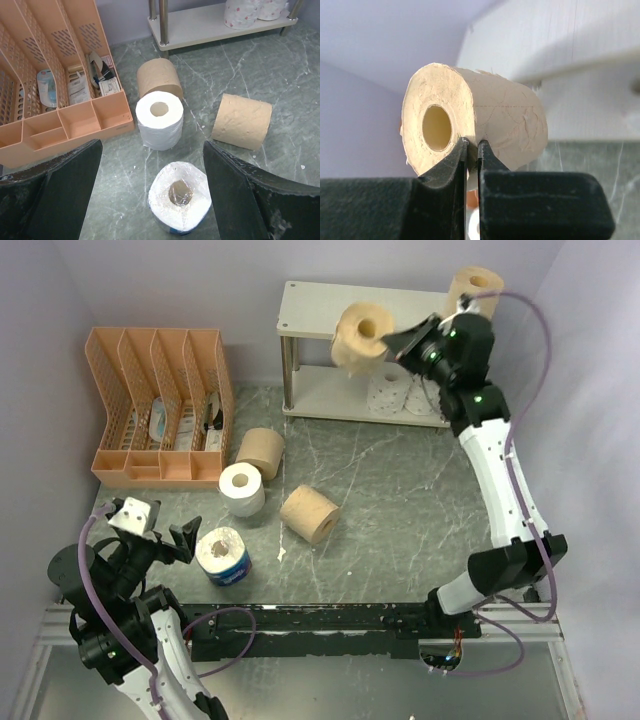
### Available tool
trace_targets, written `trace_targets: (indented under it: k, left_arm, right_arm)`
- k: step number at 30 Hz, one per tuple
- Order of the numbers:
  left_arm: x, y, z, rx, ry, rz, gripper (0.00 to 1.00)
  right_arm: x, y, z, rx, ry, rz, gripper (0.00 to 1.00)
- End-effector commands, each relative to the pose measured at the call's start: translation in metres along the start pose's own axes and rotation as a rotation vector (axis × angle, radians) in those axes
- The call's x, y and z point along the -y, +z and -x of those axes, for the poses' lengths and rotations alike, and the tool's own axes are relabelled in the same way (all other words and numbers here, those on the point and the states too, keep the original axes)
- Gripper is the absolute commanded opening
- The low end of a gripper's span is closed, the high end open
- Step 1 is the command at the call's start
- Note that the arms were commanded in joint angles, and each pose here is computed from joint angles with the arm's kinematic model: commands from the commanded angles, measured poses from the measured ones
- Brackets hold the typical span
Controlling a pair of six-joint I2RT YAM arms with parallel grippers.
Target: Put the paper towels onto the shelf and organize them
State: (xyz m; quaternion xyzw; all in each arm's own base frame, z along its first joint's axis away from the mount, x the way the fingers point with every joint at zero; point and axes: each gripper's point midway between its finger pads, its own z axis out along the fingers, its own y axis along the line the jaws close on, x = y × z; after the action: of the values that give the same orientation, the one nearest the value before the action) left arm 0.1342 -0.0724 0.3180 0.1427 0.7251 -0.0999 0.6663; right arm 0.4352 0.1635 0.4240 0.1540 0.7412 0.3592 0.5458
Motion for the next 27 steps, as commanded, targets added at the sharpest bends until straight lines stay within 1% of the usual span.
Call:
trace_targets:
  k: [1, 5, 6, 9, 16, 21, 27]
  left_arm:
    - [0.006, -0.001, 0.002, 0.015, 0.027, -0.030, 0.94]
    - [0.006, -0.001, 0.002, 0.017, 0.027, -0.027, 0.93]
    - [0.006, -0.001, 0.002, 0.017, 0.028, -0.026, 0.94]
    - [0.006, -0.002, 0.002, 0.020, 0.029, -0.024, 0.94]
    - [0.007, -0.003, 0.003, 0.028, 0.038, -0.014, 0.94]
    - [0.007, -0.003, 0.002, 0.028, 0.040, -0.014, 0.94]
    - [0.007, -0.003, 0.002, 0.029, 0.042, -0.014, 0.94]
  right_arm:
    - [-0.011, -0.001, 0.063, 0.076, 0.018, 0.023, 0.00]
    - [-0.015, 0.009, 0.106, 0.123, 0.057, 0.046, 0.00]
    - [-0.006, 0.019, 0.110, 0.117, 0.070, 0.022, 0.00]
    - [0.009, 0.030, 0.126, 0.147, 0.109, -0.010, 0.00]
    - [0.053, 0.048, 0.134, 0.198, 0.160, -0.123, 0.00]
    - [0.065, 0.051, 0.144, 0.243, 0.176, -0.152, 0.00]
    - [0.078, 0.040, 0.166, 0.330, 0.163, -0.211, 0.00]
